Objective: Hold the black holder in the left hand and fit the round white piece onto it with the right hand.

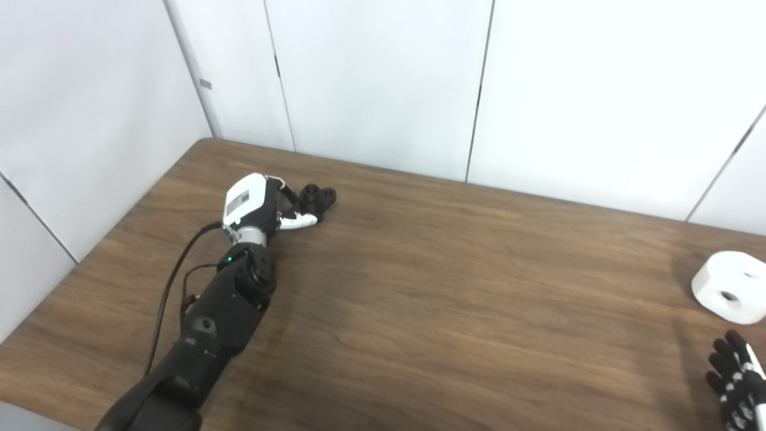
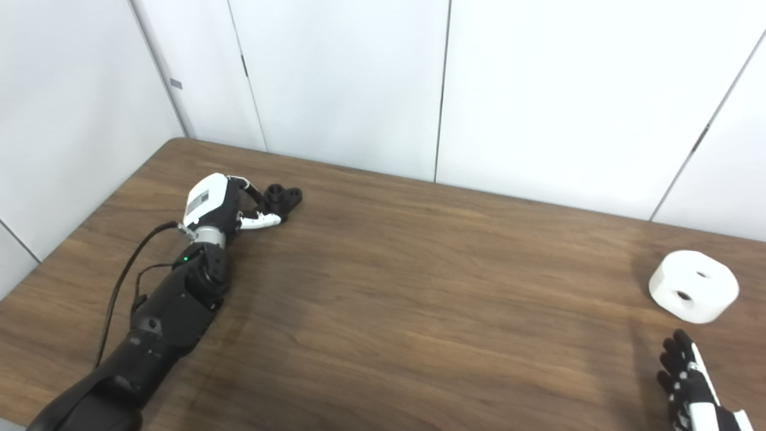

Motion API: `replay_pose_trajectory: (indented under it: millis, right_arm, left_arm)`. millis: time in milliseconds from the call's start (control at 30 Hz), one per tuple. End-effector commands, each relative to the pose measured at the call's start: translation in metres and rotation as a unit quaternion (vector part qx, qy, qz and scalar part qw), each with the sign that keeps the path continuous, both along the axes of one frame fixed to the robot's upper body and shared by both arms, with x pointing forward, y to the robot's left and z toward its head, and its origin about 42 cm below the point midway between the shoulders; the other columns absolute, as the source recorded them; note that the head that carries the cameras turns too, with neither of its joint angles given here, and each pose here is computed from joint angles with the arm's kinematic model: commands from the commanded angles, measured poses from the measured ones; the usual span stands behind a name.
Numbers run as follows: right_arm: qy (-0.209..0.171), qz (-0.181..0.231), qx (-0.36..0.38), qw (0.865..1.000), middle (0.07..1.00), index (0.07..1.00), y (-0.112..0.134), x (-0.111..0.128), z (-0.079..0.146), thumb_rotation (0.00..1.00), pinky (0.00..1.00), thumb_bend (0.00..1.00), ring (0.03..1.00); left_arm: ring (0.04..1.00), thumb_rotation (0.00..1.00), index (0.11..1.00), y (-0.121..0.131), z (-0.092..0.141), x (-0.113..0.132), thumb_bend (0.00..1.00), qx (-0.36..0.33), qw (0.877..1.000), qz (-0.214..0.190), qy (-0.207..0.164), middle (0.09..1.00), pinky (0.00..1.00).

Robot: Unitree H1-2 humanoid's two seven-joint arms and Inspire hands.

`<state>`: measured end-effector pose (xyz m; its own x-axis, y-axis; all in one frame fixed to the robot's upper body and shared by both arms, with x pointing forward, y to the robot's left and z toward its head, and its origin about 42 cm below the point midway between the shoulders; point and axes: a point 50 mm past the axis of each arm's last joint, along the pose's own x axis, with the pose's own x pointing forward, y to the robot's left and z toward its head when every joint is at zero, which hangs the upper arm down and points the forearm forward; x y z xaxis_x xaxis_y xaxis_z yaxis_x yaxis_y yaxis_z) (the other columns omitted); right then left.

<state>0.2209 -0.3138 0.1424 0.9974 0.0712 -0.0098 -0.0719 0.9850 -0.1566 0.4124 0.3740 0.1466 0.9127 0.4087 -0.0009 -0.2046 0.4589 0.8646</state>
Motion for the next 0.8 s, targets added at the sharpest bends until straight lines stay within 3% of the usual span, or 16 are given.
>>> replay_pose_trajectory:
  millis: [0, 233, 500, 767]
  right_arm:
    - [-0.032, 0.007, -0.009, 0.999, 0.991, 1.0, -0.004, 0.004, 0.017, 1.0, 1.0, 0.67, 0.997]
    - [-0.033, 0.006, -0.009, 0.999, 0.979, 1.0, 0.0, 0.004, 0.017, 1.0, 1.0, 0.68, 0.98]
    - [-0.029, 0.001, -0.02, 0.999, 0.962, 1.0, 0.005, 0.004, 0.018, 1.0, 1.0, 0.72, 0.968]
    - [-0.029, -0.008, -0.019, 0.999, 0.942, 0.997, 0.008, 0.005, 0.018, 1.0, 1.0, 0.7, 0.946]
  left_arm:
    - [0.867, 0.04, 0.483, -0.004, -0.01, -0.002, 0.52, -0.014, 1.0, -0.015, 0.018, 0.787, 0.79]
    - [0.86, 0.05, 0.483, -0.009, -0.008, -0.008, 0.52, -0.02, 0.998, -0.049, 0.018, 0.792, 0.77]
    - [0.889, 0.05, 0.486, -0.039, -0.006, -0.021, 0.52, -0.045, 0.993, -0.108, 0.034, 0.808, 0.81]
    - [0.862, 0.05, 0.487, -0.075, -0.007, -0.033, 0.52, -0.056, 0.981, -0.18, 0.045, 0.8, 0.77]
